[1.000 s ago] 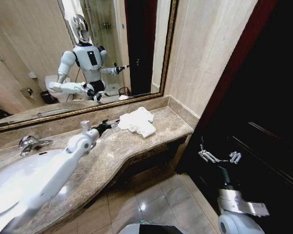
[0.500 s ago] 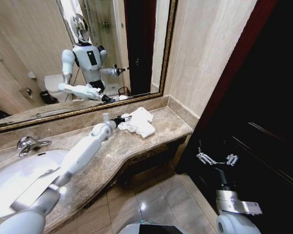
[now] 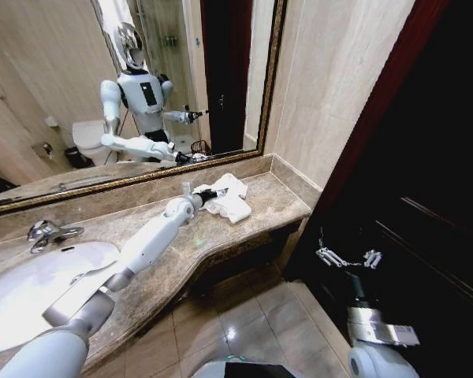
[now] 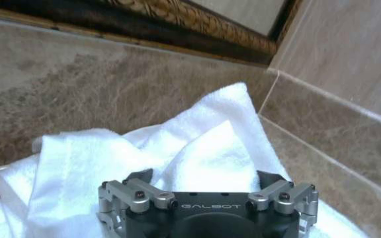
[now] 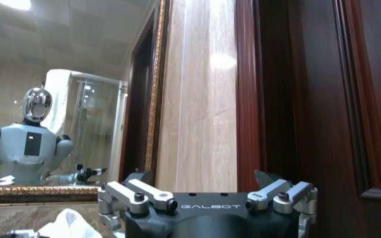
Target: Discard the used towel into the hamper.
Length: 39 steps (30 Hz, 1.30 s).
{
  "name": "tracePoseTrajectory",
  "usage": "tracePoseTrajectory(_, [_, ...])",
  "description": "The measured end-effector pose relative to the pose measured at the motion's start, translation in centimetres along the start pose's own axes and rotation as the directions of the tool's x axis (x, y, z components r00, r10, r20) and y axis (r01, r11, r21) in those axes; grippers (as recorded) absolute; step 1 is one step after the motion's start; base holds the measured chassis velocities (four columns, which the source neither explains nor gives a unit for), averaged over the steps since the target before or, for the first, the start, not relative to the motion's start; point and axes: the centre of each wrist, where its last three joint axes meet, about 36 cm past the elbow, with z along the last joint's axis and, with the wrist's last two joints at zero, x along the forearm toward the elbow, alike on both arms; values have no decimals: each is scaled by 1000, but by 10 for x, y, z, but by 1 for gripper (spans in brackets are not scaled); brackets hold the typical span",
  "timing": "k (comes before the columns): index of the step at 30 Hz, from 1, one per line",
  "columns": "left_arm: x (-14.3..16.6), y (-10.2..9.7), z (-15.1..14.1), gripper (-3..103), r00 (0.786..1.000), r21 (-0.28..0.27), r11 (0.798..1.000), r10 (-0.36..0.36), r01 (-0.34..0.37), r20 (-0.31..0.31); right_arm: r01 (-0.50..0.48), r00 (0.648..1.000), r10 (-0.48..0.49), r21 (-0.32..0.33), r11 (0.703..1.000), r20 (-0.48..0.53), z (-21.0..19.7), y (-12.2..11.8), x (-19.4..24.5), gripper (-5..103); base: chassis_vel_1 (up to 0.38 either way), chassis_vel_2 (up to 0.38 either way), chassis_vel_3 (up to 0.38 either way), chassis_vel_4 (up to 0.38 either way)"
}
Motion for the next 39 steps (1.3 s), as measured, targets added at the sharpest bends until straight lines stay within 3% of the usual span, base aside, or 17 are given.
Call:
tracePoseTrajectory(4, [-3, -2, 6, 98, 1000, -52, 999, -16, 15, -18, -3, 1000, 3, 2, 1000, 4, -1, 0, 1, 100, 0, 0, 0, 0])
tracePoseTrajectory(5, [-4, -4, 8, 91, 999, -73, 997, -27, 25, -24, -4, 1000, 4, 3, 1000, 6, -2, -1, 1, 100, 0, 0, 0, 0])
tracePoseTrajectory(7, [-4, -5, 9, 91, 999, -80, 996, -30, 28, -25, -4, 1000, 4, 3, 1000, 7, -2, -1, 1, 100, 0, 0, 0, 0])
tracePoseTrajectory(9, [-3, -7, 10, 84, 999, -92, 995, -31, 28, -24, -4, 1000, 4, 1, 1000, 9, -2, 0, 1, 100, 0, 0, 0, 0])
tracePoseTrajectory(23, [5, -14, 14, 45, 1000, -99, 995, -16, 15, -9, -6, 1000, 6, -6, 1000, 13, -1, 1, 0, 100, 0, 0, 0, 0])
tracePoseTrajectory(25, [6, -13, 15, 45, 1000, -101, 995, -16, 16, -6, -7, 1000, 7, -6, 1000, 13, -1, 1, 0, 100, 0, 0, 0, 0])
tracePoseTrajectory(26, [8, -13, 16, 38, 1000, -107, 994, -17, 16, -3, -7, 1000, 7, -7, 1000, 13, -1, 1, -1, 100, 0, 0, 0, 0])
tracePoseTrajectory(29, [12, -12, 15, 34, 1000, -113, 993, -18, 18, 3, -8, 1000, 8, -7, 1000, 13, -1, 1, -1, 100, 0, 0, 0, 0])
tracePoseTrajectory(35, [24, -6, 16, 16, 999, -102, 994, -25, 30, 47, -9, 1000, 9, -14, 1000, 12, 0, 2, -1, 100, 0, 0, 0, 0])
tracePoseTrajectory(39, [34, -7, 17, 11, 997, -79, 997, -21, 27, 76, -10, 1000, 10, -17, 1000, 12, 0, 3, -1, 100, 0, 0, 0, 0])
